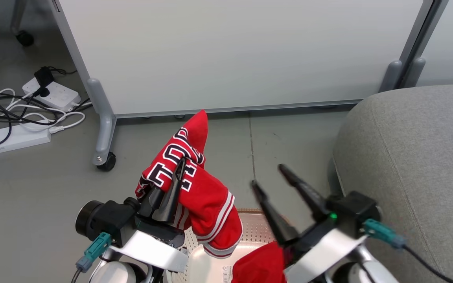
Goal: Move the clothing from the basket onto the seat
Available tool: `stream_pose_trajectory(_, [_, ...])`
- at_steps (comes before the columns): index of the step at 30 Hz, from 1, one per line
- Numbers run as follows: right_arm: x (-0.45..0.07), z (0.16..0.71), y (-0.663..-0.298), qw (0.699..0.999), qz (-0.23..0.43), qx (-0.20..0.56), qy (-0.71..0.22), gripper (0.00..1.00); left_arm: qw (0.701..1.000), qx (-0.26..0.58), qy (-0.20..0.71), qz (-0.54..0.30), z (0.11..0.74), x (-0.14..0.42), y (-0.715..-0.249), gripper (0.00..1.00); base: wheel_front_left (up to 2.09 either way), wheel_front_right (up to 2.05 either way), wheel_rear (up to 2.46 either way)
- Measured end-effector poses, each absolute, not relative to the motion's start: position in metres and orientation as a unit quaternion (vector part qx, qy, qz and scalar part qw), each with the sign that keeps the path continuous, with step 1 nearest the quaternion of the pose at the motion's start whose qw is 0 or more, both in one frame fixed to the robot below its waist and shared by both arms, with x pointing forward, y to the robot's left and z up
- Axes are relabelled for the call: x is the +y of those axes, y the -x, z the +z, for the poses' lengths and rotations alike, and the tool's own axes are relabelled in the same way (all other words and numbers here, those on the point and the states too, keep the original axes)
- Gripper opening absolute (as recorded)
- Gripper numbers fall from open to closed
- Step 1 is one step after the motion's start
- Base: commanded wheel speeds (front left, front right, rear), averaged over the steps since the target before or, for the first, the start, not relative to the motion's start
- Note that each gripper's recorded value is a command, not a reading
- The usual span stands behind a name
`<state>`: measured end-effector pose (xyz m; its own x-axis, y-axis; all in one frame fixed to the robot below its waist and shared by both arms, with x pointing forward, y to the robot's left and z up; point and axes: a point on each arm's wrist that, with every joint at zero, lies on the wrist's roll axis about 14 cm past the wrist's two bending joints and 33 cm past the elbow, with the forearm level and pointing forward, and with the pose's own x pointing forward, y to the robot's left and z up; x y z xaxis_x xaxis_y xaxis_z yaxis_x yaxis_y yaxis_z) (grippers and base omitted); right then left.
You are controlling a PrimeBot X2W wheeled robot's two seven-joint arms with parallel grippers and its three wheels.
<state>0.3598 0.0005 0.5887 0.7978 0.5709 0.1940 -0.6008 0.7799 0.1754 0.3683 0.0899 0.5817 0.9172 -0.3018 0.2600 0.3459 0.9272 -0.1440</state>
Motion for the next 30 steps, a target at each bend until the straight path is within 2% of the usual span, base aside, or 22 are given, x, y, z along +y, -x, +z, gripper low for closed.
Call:
stream_pose_trajectory(8, [0.075,0.585,-0.328,0.892,0.436,-0.038,-0.114,1.00,0.975,-0.112,0.093,-0.169,0.579,0.088,-0.371,0.00,0.00,0.00,0.00])
stream_pose_trajectory(12, [0.092,0.573,-0.323,0.880,0.465,-0.024,-0.093,1.00,0.975,-0.110,0.093,-0.172,0.577,0.087,-0.371,0.00,0.00,0.00,0.00])
stream_pose_trajectory(19, [0.099,0.554,-0.335,0.880,0.473,-0.015,-0.042,1.00,0.974,-0.108,0.094,-0.178,0.576,0.083,-0.370,0.00,0.00,0.00,0.00])
stream_pose_trajectory(20, [0.099,0.552,-0.337,0.880,0.474,-0.014,-0.038,0.47,0.973,-0.108,0.094,-0.178,0.576,0.083,-0.371,0.00,0.00,0.00,0.00])
stream_pose_trajectory(21, [0.099,0.549,-0.339,0.880,0.473,-0.011,-0.036,0.27,0.973,-0.109,0.095,-0.179,0.576,0.082,-0.370,0.00,0.00,0.00,0.00])
stream_pose_trajectory(22, [0.099,0.548,-0.340,0.880,0.473,-0.010,-0.038,0.00,0.973,-0.110,0.095,-0.180,0.576,0.082,-0.371,0.00,0.00,0.00,0.00])
stream_pose_trajectory(30, [0.098,0.541,-0.348,0.882,0.469,0.006,-0.050,0.00,0.973,-0.108,0.094,-0.183,0.575,0.080,-0.371,0.00,0.00,0.00,0.00])
